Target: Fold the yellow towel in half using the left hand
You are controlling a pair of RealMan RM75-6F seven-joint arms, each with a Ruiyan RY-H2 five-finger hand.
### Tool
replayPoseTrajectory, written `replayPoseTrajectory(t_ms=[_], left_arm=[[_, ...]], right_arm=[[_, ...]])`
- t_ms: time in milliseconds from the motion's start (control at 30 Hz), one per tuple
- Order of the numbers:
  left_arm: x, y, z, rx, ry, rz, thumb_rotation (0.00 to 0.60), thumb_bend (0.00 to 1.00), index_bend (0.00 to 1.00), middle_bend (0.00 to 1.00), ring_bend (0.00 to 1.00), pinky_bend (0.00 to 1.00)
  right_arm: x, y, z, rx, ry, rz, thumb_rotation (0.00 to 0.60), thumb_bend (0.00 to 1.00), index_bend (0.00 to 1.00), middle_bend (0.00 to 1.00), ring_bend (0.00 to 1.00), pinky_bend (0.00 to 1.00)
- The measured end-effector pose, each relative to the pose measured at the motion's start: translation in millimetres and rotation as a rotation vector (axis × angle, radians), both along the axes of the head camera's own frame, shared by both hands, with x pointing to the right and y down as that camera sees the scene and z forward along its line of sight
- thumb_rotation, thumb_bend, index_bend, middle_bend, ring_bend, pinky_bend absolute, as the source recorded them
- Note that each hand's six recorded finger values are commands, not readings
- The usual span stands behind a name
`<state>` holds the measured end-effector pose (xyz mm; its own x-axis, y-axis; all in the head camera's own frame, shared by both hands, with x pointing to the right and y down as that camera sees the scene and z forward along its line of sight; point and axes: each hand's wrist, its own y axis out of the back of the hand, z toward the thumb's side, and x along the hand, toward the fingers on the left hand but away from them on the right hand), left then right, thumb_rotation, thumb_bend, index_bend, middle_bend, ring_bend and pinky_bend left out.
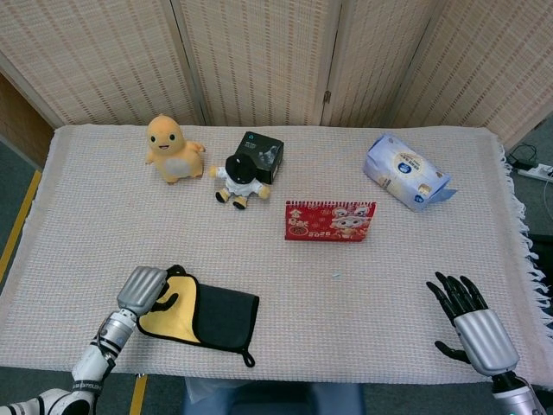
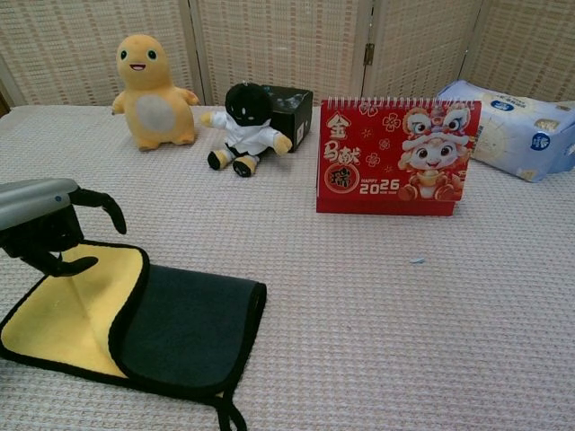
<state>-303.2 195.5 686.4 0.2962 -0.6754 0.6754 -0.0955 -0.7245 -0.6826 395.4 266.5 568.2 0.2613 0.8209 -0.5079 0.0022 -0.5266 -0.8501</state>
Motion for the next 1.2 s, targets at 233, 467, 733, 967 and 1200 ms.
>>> replayPoseTrajectory(t_ms=[233,467,733,967,1200], left_arm=[[-4,-26,17,-0.02,-0.04,-0.009,0.6,0.43,0.37,1.0,1.0,1.0],[-1,-30,29,-0.067,-0.048,-0.001,0.6,0.43,0.4,1.0,1.0,1.0],[0,-27,37,-0.115,-0.059,0.008,0.6,0.43,0.44,1.0,1.0,1.0],[-1,-26,38,-0.13,-0.075,0.014,0.6,0.44,0.47,1.0,1.0,1.0],[-1,-25,35,-0.105,-0.071,0.01,0.6,0.46,0.6,1.0,1.0,1.0]], right_arm=[[4,-3,1,-0.001,0.007,0.015,0.6,0.11,0.0,0.0,0.0,0.0],[8,-5,2,-0.001,0.015,0.031,0.6,0.11,0.0,0.0,0.0,0.0],[10,-6,2,0.001,0.017,0.035,0.6,0.11,0.0,0.0,0.0,0.0],[9,-6,1,0.002,0.014,0.033,0.6,0.11,0.0,0.0,0.0,0.0],[8,-5,1,0.003,0.014,0.03,0.6,0.11,0.0,0.0,0.0,0.0]])
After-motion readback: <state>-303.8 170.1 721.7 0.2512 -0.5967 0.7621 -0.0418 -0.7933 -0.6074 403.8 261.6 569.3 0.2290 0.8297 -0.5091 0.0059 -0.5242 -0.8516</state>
